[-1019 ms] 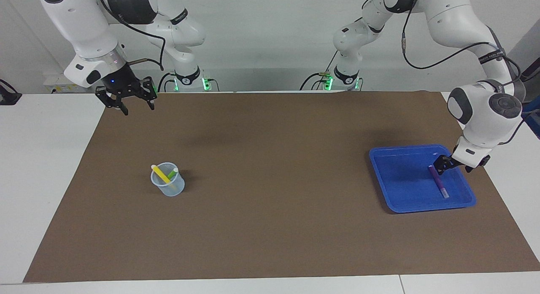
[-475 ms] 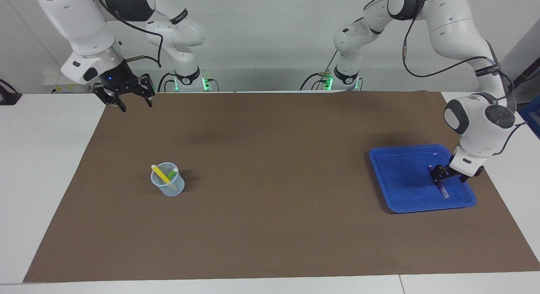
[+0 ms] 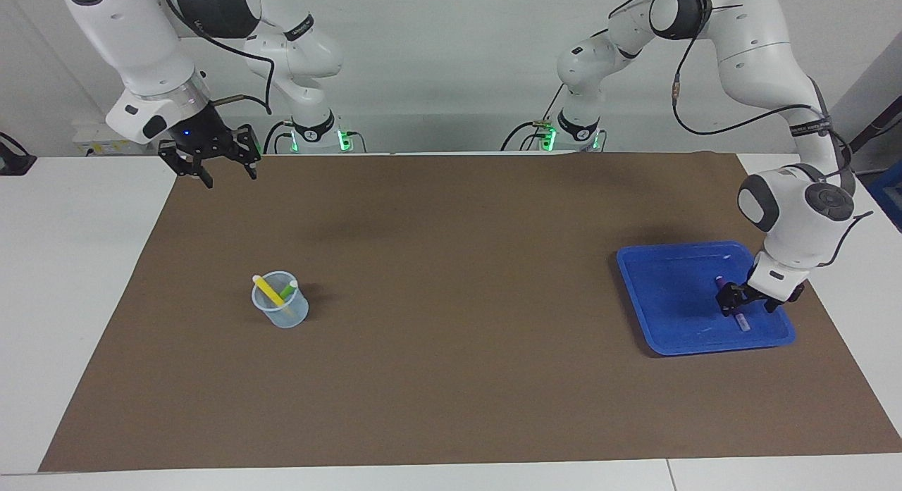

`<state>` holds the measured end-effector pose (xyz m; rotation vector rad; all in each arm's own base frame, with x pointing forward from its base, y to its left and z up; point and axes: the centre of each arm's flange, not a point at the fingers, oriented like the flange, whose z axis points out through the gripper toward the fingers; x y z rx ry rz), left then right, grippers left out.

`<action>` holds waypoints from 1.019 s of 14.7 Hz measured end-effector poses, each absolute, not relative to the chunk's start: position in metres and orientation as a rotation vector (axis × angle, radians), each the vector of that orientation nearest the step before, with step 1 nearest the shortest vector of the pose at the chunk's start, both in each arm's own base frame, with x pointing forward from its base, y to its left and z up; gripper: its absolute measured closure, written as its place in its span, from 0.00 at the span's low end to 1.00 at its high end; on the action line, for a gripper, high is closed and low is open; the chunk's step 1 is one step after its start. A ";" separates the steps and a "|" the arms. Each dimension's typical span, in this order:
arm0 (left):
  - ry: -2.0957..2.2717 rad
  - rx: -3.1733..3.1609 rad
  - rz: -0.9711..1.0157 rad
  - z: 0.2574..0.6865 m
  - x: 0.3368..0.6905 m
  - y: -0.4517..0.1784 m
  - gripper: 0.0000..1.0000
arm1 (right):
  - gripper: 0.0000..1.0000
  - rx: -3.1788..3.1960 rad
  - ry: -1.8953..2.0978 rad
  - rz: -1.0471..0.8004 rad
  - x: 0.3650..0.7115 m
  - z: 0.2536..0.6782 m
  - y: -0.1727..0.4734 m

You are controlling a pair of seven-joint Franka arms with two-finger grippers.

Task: Transfer and insert pens with both arms
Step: 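Release the pen and raise the right gripper while the left gripper grasps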

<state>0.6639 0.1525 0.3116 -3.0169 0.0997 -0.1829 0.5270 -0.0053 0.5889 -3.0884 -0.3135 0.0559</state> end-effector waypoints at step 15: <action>0.104 -3.032 -0.135 0.300 0.659 0.149 0.67 | 0.00 -3.090 -0.314 0.046 0.520 0.584 -0.005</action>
